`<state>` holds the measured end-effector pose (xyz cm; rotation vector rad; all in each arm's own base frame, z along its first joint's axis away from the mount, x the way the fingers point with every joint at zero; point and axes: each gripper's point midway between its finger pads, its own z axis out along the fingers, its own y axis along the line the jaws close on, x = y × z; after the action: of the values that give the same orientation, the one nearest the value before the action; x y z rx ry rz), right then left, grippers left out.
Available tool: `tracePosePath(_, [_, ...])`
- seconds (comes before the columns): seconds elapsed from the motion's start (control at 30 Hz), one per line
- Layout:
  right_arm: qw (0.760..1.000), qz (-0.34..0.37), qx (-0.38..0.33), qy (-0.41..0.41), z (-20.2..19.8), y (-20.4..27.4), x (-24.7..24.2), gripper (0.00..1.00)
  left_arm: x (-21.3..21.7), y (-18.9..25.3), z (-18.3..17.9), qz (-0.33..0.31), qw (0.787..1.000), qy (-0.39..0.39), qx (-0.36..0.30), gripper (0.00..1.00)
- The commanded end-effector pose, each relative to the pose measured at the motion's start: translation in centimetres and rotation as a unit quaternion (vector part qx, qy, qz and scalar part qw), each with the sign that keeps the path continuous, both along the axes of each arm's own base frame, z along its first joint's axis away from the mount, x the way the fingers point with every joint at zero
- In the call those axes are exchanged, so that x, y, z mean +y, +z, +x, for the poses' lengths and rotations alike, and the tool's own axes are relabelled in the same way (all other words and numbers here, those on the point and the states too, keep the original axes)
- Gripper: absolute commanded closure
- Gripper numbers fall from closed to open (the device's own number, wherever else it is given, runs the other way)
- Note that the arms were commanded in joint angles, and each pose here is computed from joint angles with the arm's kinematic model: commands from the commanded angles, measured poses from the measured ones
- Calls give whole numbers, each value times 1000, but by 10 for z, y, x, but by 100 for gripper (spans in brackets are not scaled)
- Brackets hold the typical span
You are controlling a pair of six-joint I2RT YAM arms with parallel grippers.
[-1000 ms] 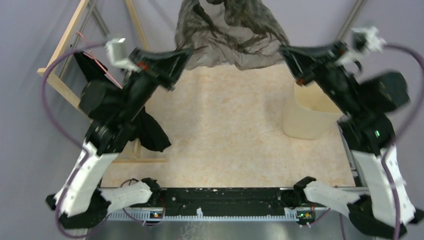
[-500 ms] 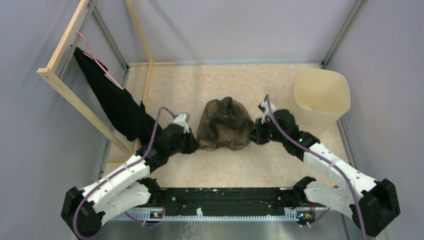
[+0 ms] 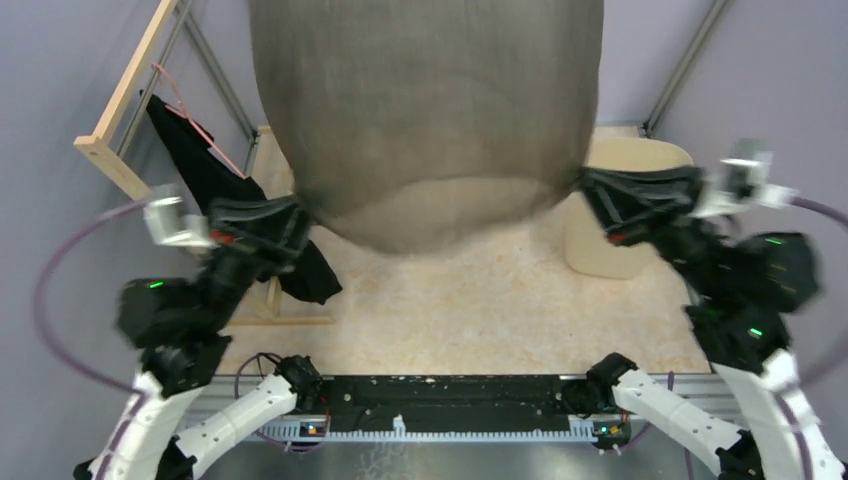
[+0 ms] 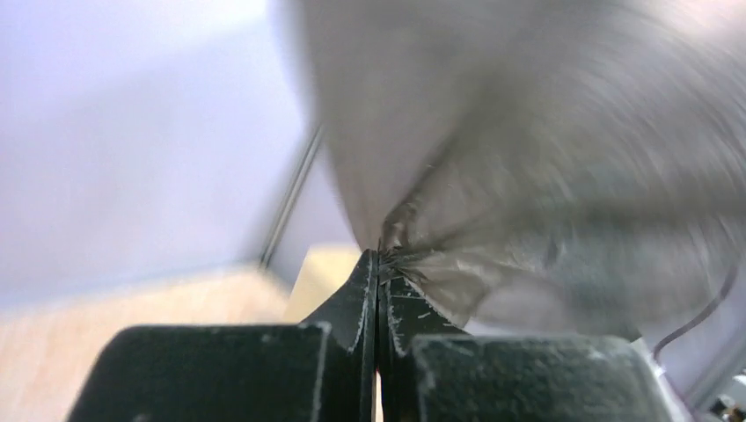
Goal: Put the trash bags into the trash bin
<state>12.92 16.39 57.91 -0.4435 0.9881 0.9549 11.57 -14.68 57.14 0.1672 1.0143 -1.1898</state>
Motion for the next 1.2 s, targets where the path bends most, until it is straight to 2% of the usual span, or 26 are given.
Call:
tracePosePath(0.0, [944, -162, 288, -21, 108, -262, 63, 100, -63, -239, 107, 169, 942, 54, 284, 100])
tracePosePath(0.03, [930, -175, 324, -18, 109, -303, 66, 100, -66, -295, 113, 200, 918, 61, 336, 100])
tracePosePath(0.13, [899, -188, 396, -5, 98, -379, 66, 100, -69, -385, 105, 241, 867, 50, 434, 100])
tracePosePath(0.2, [893, -182, 411, 6, 87, -392, 64, 100, -72, -415, 92, 253, 851, 25, 460, 100])
tracePosePath(0.27, [892, -184, 412, 3, 82, -389, 59, 100, -73, -421, 85, 246, 851, 10, 465, 100])
tracePosePath(0.33, [897, -185, 401, -17, 84, -370, 52, 100, -75, -404, 84, 227, 866, 0, 446, 100])
tracePosePath(0.4, [910, -179, 373, -32, 87, -333, 47, 100, -77, -368, 88, 205, 887, -2, 414, 100])
tracePosePath(0.53, [942, -139, 302, -54, 95, -241, 41, 100, -82, -267, 94, 180, 931, -9, 318, 100])
tracePosePath(0.6, [942, -100, 305, -95, 113, -214, 34, 100, -81, -222, 104, 165, 945, 9, 283, 100])
tracePosePath(0.67, [932, -87, 324, -140, 142, -210, 30, 100, -74, -200, 129, 163, 941, 70, 287, 100])
tracePosePath(0.73, [915, -121, 362, -132, 171, -238, 42, 100, -65, -209, 160, 194, 914, 146, 324, 100])
tracePosePath(0.77, [895, -162, 400, -114, 185, -273, 55, 100, -62, -236, 174, 229, 886, 180, 360, 100])
tracePosePath(0.8, [876, -203, 426, -97, 186, -302, 62, 100, -58, -272, 177, 266, 849, 195, 412, 100])
tracePosePath(0.87, [836, -273, 473, -62, 168, -364, 70, 100, -53, -350, 164, 341, 777, 188, 495, 100])
tracePosePath(0.9, [820, -296, 486, -57, 151, -393, 69, 100, -49, -383, 150, 366, 750, 177, 522, 100])
tracePosePath(0.93, [812, -309, 492, -56, 132, -415, 66, 100, -43, -405, 134, 371, 738, 165, 540, 100])
tracePosePath(0.97, [809, -316, 494, -41, 111, -431, 66, 100, -38, -421, 118, 371, 735, 149, 548, 100])
tracePosePath(1.0, [808, -315, 497, -22, 90, -439, 65, 100, -37, -426, 105, 364, 743, 130, 547, 100])
tracePosePath(1.07, [810, -304, 502, 3, 61, -430, 58, 100, -36, -407, 88, 337, 776, 97, 524, 100])
tracePosePath(1.17, [868, -240, 434, 12, 51, -345, 52, 100, -38, -326, 83, 261, 860, 72, 434, 100])
